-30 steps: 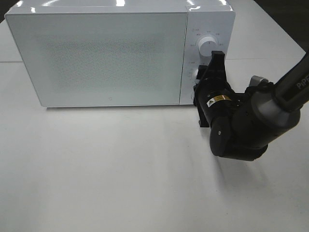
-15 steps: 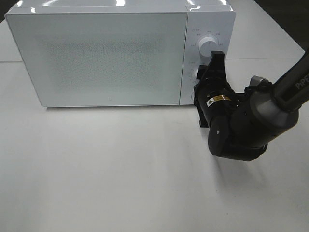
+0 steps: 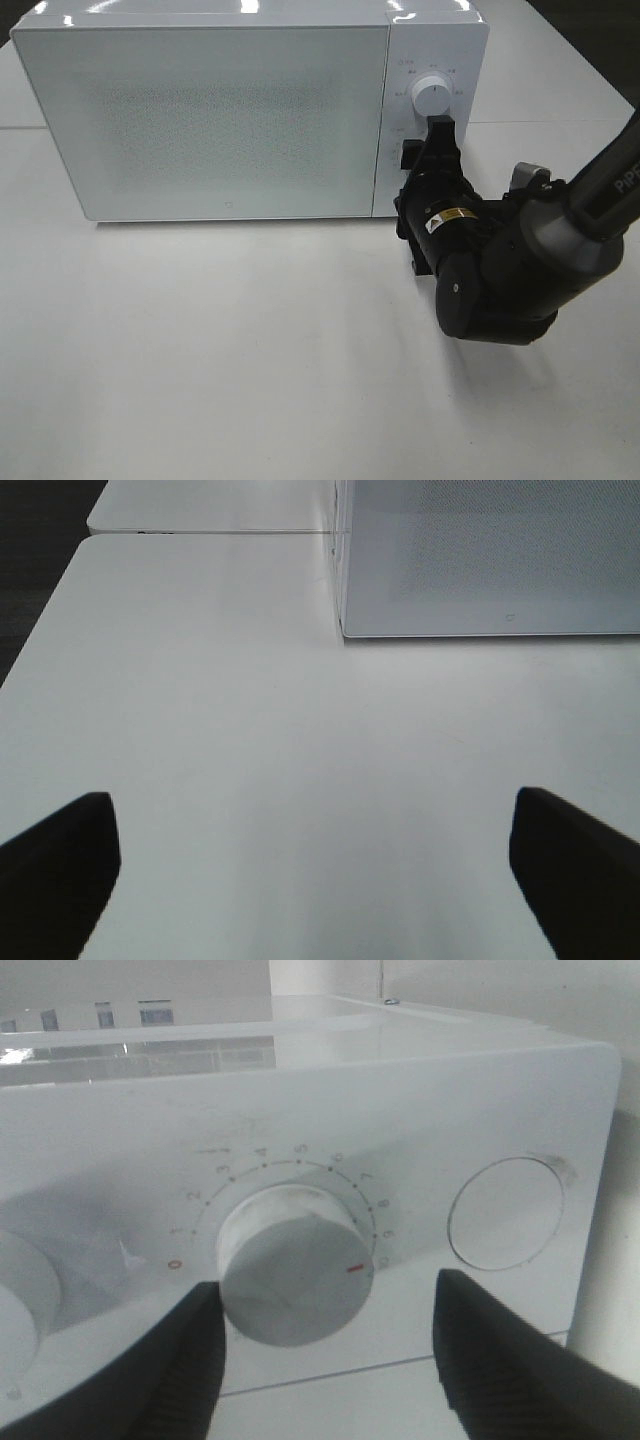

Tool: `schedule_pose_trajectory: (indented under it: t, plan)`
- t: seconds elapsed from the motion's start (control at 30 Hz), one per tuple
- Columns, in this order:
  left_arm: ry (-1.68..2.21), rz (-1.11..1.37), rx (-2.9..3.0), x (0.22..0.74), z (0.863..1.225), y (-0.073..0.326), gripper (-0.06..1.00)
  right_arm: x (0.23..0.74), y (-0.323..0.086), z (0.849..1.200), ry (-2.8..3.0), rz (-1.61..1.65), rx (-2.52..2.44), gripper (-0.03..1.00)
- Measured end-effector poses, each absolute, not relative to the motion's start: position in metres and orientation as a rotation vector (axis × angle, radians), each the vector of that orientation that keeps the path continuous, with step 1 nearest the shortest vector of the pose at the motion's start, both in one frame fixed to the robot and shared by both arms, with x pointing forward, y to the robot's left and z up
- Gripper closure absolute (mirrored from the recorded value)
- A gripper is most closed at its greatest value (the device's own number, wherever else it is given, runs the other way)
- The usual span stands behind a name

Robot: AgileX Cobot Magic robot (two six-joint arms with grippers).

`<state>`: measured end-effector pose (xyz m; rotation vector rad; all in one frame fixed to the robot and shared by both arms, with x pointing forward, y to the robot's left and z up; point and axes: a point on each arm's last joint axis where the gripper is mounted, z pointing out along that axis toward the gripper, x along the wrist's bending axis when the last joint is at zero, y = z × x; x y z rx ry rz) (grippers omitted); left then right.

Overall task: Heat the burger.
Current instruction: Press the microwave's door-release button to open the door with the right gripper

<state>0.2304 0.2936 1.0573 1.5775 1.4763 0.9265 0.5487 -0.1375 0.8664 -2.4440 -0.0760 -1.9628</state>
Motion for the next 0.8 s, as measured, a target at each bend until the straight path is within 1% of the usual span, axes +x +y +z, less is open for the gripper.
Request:
schedule_pose_trajectory:
  t: [0.13, 0.4, 0.5, 0.53, 0.57, 0.6, 0.63, 0.73, 0.8]
  plan:
    - [1.476, 0.927, 1.577, 0.23, 1.057, 0.294, -0.04, 0.542, -0.141, 0.869, -0.125, -1.959, -2.458, 0.38]
    - [1.476, 0.927, 1.577, 0.23, 1.057, 0.294, -0.04, 0.525, -0.147, 0.89, -0.446, -2.036, -2.457, 0.36]
    - [1.476, 0.927, 1.577, 0.23, 1.057, 0.294, -0.04, 0.518, -0.15, 0.899, -0.608, -2.07, -2.46, 0.32]
    - [1.476, 0.927, 1.577, 0.23, 1.057, 0.294, -0.04, 0.514, -0.151, 0.903, -0.729, -2.073, -2.474, 0.28]
    - [1.476, 0.927, 1.577, 0.23, 1.057, 0.294, -0.04, 0.514, -0.151, 0.903, -0.729, -2.073, -2.474, 0.28]
    - [1.476, 0.927, 1.577, 0.23, 1.057, 0.294, -0.04, 0.51, -0.152, 0.907, -0.869, -2.054, -2.499, 0.22]
    - [1.476, 0.927, 1.577, 0.23, 1.057, 0.294, -0.04, 0.509, -0.152, 0.91, -0.945, -2.037, -2.51, 0.2]
    - [1.476, 0.927, 1.577, 0.23, 1.057, 0.294, -0.04, 0.506, -0.152, 0.915, -1.102, -2.002, -2.52, 0.18]
    - [1.476, 0.927, 1.577, 0.23, 1.057, 0.294, -0.04, 0.501, -0.151, 0.921, -1.398, -1.919, -2.513, 0.17]
